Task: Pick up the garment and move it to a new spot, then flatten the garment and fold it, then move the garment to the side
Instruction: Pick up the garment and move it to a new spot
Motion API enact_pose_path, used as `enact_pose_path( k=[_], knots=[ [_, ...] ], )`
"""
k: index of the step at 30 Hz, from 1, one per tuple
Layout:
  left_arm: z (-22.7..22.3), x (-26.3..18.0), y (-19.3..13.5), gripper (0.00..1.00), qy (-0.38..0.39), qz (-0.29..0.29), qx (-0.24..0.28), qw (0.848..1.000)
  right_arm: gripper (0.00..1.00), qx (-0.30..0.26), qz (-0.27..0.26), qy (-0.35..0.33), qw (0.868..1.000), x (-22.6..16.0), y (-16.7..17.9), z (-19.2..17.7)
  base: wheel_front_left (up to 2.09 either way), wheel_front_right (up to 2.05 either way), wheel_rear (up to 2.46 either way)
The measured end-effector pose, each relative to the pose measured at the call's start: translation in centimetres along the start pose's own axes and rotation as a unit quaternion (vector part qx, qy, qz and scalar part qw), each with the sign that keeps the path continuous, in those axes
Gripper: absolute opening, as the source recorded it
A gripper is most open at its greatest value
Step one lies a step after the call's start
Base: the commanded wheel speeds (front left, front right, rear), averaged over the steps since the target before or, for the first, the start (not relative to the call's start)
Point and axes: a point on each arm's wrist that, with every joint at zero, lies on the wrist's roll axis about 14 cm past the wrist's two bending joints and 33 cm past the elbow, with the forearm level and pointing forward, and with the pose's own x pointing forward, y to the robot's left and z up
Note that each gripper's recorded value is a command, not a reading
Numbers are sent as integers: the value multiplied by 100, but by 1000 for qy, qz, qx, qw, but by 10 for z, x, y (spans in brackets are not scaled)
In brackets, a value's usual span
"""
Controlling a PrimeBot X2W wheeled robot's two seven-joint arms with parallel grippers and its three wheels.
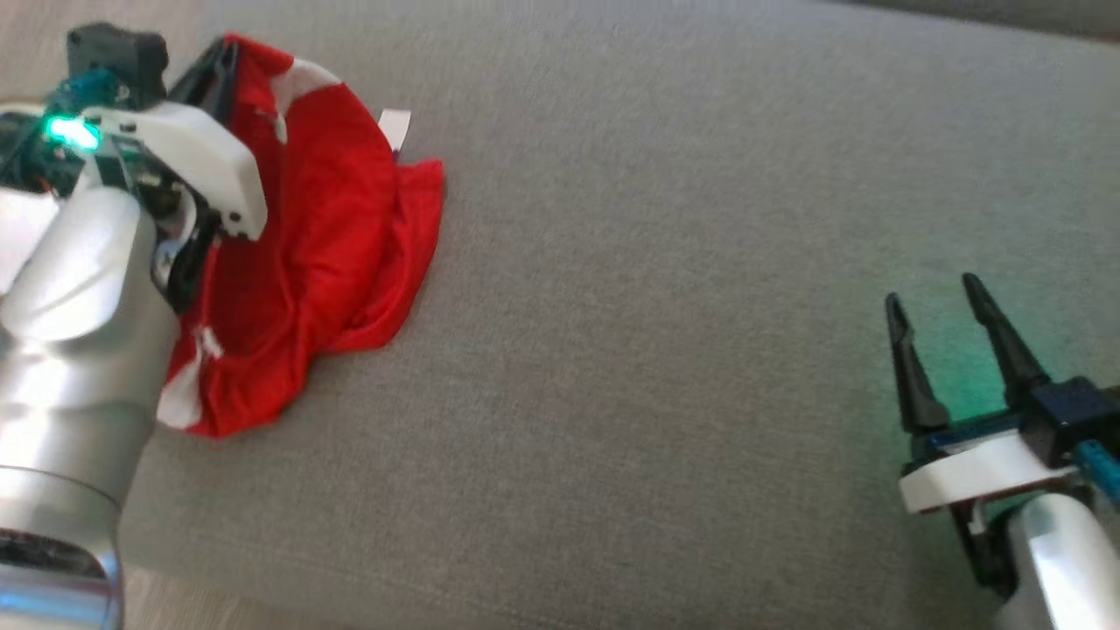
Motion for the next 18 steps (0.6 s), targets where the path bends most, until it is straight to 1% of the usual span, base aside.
enact_pose_path(
  k=[5, 7, 9, 10, 13, 18],
  knots=[
    [75, -16, -17, 0, -99, -37, 38, 994, 100, 2, -20, -25, 999, -16, 3, 25, 0, 0, 0],
    [104, -23, -31, 0, -134, -59, 51, 988, 100, 4, -34, -37, 999, -25, 1, 35, 0, 0, 0],
    [131, -31, -53, 0, -169, -91, 68, 979, 100, 7, -51, -46, 998, -36, -4, 43, 0, 0, 0],
    [131, -31, -53, 0, -169, -91, 68, 979, 100, 7, -51, -46, 998, -36, -4, 43, 0, 0, 0],
    [165, -46, -92, 0, -213, -143, 85, 963, 100, 8, -79, -57, 995, -55, -12, 51, 0, 0, 0],
    [214, -69, -146, 0, -267, -211, 104, 935, 100, 15, -132, -53, 990, -97, -27, 46, 0, 0, 0]
  ],
)
